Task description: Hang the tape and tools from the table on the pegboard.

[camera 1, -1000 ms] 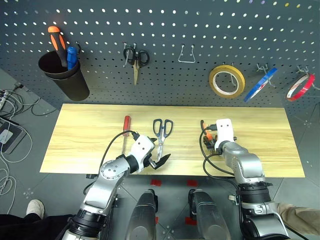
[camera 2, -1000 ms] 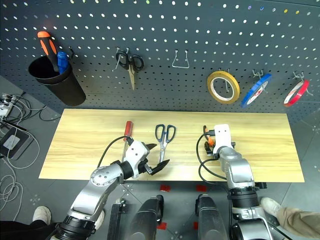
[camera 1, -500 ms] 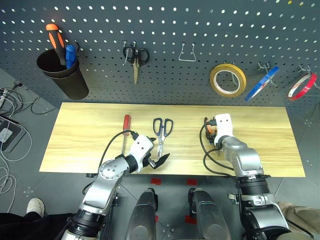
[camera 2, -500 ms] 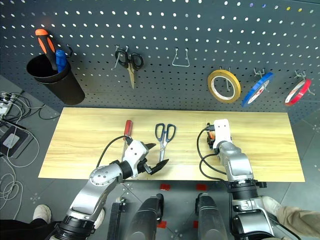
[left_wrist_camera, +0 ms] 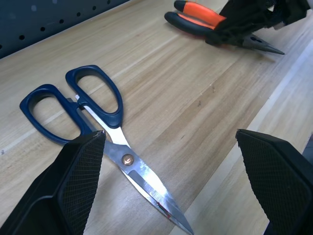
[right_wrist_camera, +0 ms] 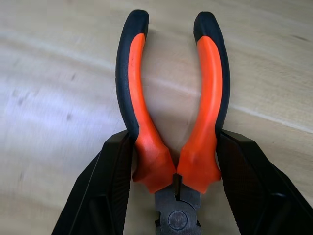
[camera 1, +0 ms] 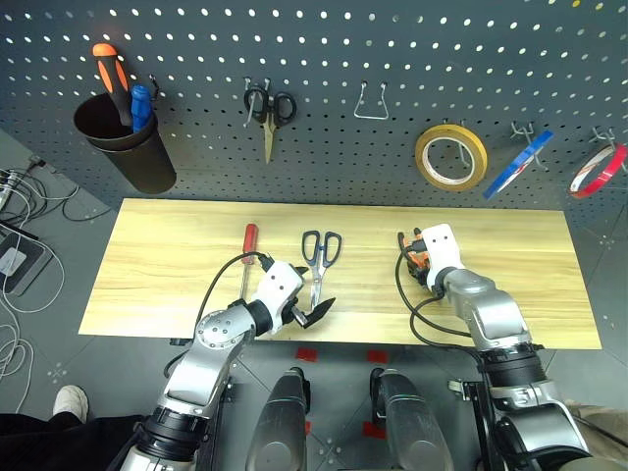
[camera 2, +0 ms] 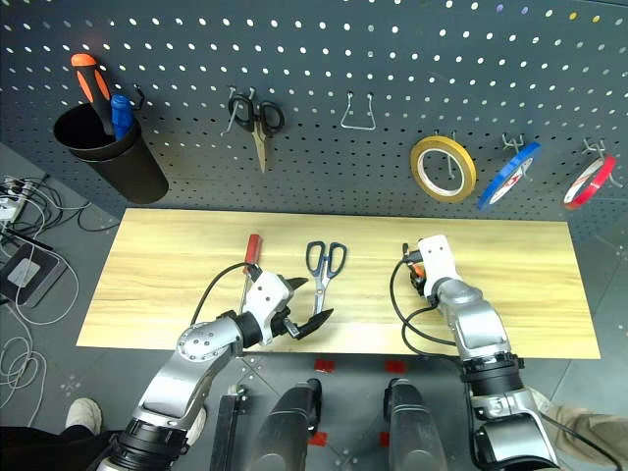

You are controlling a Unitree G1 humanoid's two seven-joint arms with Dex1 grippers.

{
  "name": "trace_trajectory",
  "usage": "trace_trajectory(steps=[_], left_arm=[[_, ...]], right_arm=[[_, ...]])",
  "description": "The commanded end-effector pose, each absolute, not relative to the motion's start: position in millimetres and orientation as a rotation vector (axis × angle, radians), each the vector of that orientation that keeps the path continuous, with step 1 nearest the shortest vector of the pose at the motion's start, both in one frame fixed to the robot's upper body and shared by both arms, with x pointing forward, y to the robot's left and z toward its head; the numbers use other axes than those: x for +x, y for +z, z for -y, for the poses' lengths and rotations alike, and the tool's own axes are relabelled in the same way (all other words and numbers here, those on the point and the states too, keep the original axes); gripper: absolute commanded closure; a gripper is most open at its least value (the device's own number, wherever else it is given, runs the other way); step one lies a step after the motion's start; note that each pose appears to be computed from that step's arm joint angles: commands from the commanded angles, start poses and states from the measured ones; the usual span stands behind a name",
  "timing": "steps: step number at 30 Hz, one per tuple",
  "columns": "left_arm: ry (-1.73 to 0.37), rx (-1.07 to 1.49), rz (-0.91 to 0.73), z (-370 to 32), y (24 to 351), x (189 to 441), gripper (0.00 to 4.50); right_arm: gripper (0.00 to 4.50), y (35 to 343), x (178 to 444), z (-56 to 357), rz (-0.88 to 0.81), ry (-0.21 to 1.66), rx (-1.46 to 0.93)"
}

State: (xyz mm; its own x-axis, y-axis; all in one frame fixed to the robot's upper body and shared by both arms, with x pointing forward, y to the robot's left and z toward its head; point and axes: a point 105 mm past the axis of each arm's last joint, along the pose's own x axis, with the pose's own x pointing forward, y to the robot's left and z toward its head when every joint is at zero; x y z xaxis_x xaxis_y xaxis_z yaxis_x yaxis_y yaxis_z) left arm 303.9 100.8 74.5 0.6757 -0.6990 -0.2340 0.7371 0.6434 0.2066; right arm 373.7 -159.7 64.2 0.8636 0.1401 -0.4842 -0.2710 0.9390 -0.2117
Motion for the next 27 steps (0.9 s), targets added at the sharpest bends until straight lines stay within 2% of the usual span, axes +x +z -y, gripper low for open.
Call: trace_trajectory(steps=[1,7,13,20,27], left_arm=[[-0.861,0.28,-0.109,-89.3,77.2,297.9,0.0],[-0.888,0.264,-0.09,-78.1,80.2,294.5,0.0],[-0.91,0.259,-0.08,-72.0,81.9,291.6,0.0],[-0.91,0.262,-0.062,-71.0,85.8,293.2,0.0],[-0.925,0.246,-0.011,-73.7,105.5,286.9,0.0]], right_arm=[[2.16,56.0,358.1,165.7,-0.541,0.326,-0.358],[2.16,44.6,331.0,192.8,-0.642,0.56,-0.606],[2.16,38.2,322.2,194.2,-0.662,0.73,-0.785],[2.16,44.0,333.5,191.1,-0.611,0.723,-0.807],[2.16,71.1,338.6,186.7,-0.506,0.661,-0.71]])
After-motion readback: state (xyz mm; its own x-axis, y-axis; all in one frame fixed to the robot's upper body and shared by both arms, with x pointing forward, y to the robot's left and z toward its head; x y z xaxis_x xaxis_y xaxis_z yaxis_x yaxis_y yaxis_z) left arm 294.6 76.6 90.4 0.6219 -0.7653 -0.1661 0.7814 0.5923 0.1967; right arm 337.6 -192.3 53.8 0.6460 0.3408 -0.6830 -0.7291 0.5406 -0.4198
